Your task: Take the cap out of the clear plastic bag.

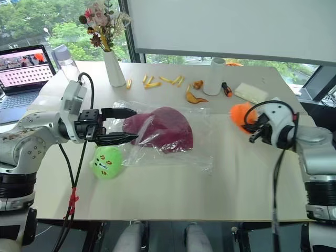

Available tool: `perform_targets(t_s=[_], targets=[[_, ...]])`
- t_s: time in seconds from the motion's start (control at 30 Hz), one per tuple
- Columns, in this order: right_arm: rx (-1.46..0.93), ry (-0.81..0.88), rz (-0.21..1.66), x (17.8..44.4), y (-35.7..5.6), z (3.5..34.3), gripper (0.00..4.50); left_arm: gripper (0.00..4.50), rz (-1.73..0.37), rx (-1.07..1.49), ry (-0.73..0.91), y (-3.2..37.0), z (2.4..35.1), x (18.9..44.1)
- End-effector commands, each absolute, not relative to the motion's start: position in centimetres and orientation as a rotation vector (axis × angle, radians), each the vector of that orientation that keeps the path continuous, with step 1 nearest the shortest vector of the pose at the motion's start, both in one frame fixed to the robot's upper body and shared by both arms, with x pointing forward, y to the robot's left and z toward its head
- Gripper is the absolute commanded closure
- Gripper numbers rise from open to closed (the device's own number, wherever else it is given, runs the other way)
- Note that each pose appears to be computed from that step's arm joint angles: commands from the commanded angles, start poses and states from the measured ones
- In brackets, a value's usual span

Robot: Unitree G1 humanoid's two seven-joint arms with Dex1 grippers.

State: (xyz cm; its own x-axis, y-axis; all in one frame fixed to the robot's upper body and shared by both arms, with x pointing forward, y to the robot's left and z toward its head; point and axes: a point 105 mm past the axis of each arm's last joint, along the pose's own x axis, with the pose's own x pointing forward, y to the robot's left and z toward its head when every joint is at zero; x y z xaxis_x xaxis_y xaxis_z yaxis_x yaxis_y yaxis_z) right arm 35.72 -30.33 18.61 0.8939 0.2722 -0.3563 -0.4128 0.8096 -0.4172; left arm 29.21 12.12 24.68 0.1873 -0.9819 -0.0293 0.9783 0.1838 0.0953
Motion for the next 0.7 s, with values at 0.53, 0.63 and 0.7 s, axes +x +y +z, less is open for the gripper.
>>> perform_targets(t_s=[0.53,0.63,0.7], targets=[[-0.452,0.596,0.210,27.7,-38.4,15.5,4.48,0.00,-1.414,0.063,-0.091,11.1,25.4,28.6],[-0.465,0.626,0.167,27.7,-38.8,14.5,3.59,0.00,-1.408,0.067,-0.099,11.1,25.8,28.9],[-0.468,0.627,0.148,27.8,-38.8,14.4,3.04,0.00,-1.405,0.068,-0.097,11.3,25.7,29.0]])
